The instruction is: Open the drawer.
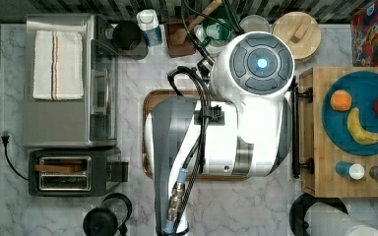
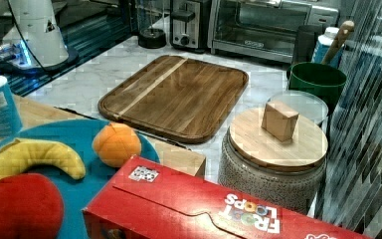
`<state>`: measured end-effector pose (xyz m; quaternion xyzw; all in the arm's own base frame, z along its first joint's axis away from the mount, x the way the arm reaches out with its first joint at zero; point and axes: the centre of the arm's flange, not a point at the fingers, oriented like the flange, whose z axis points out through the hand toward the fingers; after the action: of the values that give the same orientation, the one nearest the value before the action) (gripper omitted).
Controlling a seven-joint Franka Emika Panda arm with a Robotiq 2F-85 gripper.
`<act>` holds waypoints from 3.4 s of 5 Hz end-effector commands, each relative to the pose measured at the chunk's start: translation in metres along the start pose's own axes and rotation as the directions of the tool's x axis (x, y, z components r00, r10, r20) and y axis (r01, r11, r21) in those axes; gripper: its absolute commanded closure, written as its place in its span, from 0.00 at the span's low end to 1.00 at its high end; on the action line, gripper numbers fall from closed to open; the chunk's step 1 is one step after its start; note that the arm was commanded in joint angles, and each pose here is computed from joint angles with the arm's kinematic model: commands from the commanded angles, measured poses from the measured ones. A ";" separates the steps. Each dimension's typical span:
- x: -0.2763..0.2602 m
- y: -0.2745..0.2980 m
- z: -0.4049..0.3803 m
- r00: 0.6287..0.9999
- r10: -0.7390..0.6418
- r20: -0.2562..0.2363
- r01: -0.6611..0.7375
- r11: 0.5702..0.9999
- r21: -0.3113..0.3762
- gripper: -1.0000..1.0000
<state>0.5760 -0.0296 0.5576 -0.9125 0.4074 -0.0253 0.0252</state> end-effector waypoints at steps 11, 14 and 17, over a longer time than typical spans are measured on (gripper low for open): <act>0.066 0.161 0.132 0.816 -0.574 -0.074 0.559 0.815 -0.155 0.00; 0.101 0.194 0.199 0.775 -0.626 -0.084 0.608 0.775 -0.172 0.00; 0.102 0.222 0.253 0.805 -0.589 -0.072 0.578 0.805 -0.135 0.00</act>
<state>0.4993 -0.2416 0.2828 -0.9912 0.1106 -0.0394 -0.0615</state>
